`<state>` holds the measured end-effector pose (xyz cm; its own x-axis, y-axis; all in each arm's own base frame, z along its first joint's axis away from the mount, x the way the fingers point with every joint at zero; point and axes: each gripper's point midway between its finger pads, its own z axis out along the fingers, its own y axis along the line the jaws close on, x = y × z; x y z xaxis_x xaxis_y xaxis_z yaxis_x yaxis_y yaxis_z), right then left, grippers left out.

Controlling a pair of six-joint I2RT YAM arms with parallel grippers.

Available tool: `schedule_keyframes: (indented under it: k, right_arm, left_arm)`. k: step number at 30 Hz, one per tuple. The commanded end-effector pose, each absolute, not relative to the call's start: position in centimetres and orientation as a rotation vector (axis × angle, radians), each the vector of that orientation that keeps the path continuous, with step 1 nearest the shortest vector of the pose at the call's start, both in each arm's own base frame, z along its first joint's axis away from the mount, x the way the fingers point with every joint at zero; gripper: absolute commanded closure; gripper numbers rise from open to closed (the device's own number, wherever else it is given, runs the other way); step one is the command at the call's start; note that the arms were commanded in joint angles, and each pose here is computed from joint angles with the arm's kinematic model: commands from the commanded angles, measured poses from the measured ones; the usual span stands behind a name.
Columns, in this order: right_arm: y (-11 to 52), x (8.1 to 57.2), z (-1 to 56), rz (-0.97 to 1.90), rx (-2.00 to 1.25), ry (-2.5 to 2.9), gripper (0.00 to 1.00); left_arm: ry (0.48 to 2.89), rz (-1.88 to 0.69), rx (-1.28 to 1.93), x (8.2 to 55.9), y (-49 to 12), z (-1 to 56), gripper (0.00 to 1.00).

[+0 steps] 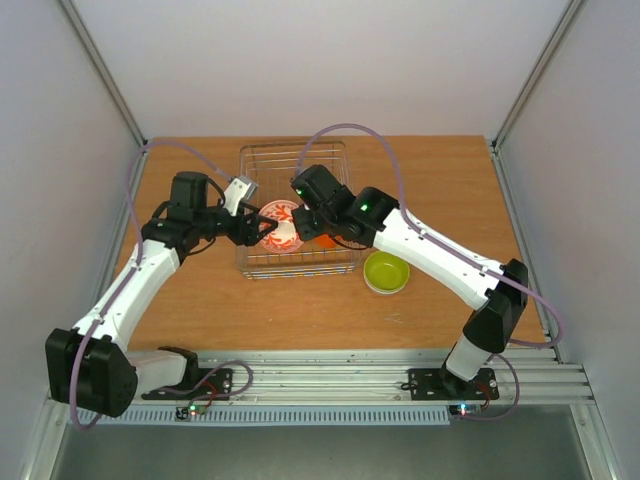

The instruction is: Load the bowls into the dish rack

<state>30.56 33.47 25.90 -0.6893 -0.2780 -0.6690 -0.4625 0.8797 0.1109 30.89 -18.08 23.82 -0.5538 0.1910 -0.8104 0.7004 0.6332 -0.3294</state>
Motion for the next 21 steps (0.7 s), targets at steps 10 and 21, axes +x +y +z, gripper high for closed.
schedule_keyframes:
  k: [10, 21]
  right_arm:
    - [34.9, 30.9, 28.2, 0.396, -0.538, 2.269, 0.85]
    - [35.0, 27.8, 29.5, 0.874, -0.56, 2.204, 0.01]
  left_arm:
    - [2.072, -0.828, 0.739, 31.2, -18.5, 23.7, 0.99]
    - [1.968, -1.057, 0.733, 30.4, -17.7, 24.8, 1.0]
